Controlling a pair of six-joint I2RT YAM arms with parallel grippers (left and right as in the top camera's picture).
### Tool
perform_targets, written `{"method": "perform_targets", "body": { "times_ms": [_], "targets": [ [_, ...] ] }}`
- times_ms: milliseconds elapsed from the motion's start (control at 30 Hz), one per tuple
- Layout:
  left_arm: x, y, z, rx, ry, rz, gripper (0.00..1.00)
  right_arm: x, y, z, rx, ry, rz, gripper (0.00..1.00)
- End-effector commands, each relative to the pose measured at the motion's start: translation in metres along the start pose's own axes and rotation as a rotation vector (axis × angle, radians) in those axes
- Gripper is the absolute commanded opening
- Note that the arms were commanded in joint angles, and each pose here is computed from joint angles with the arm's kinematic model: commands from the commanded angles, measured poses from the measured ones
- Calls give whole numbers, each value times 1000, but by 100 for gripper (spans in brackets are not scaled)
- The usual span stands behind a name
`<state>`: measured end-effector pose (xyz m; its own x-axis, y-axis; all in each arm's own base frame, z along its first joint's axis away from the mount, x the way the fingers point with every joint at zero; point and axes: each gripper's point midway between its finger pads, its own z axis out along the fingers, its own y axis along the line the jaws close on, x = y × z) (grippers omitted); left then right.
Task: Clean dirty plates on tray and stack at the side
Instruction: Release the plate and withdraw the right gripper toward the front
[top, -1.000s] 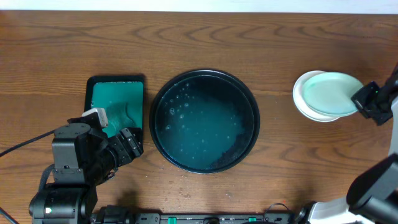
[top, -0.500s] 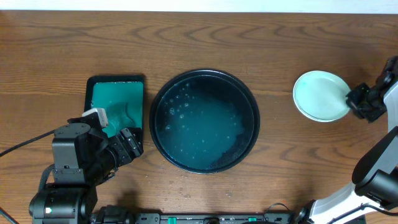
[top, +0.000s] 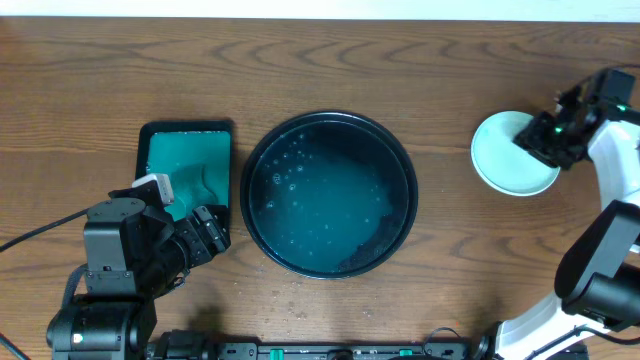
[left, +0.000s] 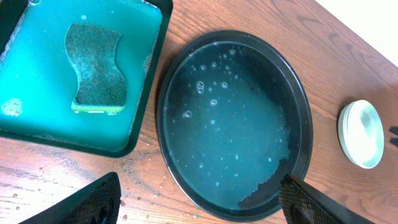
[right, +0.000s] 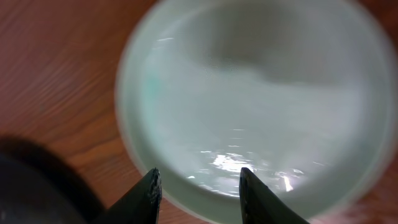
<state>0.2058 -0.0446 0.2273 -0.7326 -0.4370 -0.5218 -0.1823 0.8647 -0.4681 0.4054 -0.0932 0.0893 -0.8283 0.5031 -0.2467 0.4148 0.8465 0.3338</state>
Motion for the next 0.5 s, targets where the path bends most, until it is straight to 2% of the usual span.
{"method": "perform_targets", "body": {
  "times_ms": [0, 267, 467],
  "targets": [
    [2, -3, 0, 15, 10, 16, 82, -6, 44, -36, -71, -96, -198, 40],
    [2, -3, 0, 15, 10, 16, 82, 14, 116, -123, -119, -294, -474, 39],
    [2, -3, 0, 15, 10, 16, 82, 64, 148, -189, -185, -376, -606, 39]
  ]
}}
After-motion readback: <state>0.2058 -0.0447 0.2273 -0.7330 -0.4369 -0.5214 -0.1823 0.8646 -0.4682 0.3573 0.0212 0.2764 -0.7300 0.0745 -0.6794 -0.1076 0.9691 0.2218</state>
